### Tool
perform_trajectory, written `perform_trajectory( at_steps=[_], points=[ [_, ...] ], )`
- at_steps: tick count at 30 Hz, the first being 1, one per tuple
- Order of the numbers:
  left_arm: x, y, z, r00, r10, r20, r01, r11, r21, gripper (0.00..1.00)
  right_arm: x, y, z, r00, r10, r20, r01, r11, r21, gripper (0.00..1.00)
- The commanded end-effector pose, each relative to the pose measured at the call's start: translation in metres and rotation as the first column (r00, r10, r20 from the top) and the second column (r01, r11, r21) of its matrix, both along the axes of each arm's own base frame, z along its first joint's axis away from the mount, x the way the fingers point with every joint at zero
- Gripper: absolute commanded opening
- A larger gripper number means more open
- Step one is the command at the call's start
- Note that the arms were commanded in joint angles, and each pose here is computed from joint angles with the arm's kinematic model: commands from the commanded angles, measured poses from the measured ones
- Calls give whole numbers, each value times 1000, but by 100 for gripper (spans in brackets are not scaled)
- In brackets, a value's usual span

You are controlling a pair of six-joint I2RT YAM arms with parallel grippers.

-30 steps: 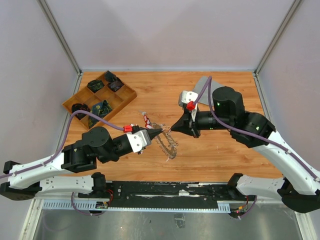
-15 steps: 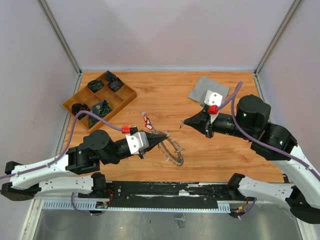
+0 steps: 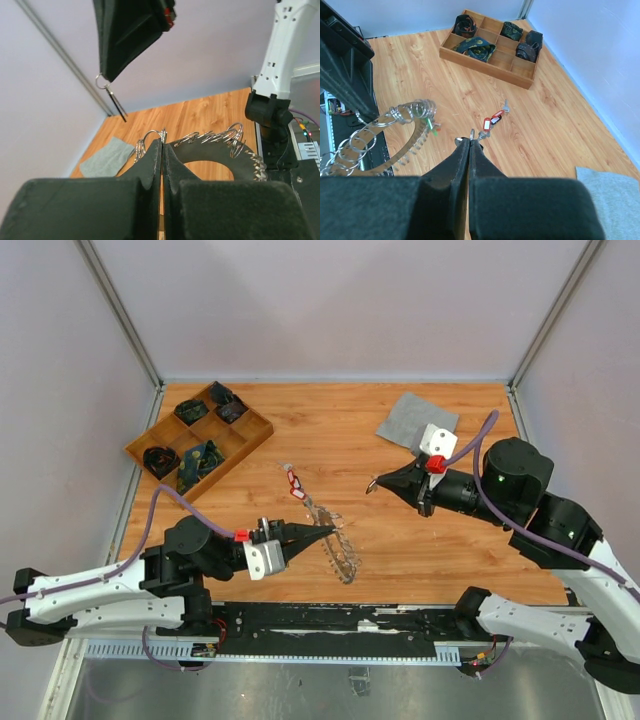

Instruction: Put the keys on the keyring

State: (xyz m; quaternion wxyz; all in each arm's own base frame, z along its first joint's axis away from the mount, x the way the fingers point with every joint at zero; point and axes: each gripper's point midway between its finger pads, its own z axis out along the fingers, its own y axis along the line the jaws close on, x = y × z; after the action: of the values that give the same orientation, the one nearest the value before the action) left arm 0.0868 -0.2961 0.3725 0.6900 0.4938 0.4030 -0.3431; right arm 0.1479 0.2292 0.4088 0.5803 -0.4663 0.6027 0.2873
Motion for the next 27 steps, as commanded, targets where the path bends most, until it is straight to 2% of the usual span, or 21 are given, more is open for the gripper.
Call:
perform_trajectory(
  at_steps=[1,13,22,27],
  points=[
    [-26,12,43,972,-83,218,124,976,-178,0,-7,2,8,997,50,57,-52,998,34,1],
    [-51,21,35,886,-134,444,237,954,-185,1,-25,10,0,984,167,61,-169,985,29,1],
    [-66,25,26,828,-165,536,302,937,-177,1,-31,18,-8,973,229,38,-229,973,5,1],
    [-78,24,18,792,-229,566,361,923,-131,1,-35,18,-11,968,248,26,-248,969,-1,1]
  ],
)
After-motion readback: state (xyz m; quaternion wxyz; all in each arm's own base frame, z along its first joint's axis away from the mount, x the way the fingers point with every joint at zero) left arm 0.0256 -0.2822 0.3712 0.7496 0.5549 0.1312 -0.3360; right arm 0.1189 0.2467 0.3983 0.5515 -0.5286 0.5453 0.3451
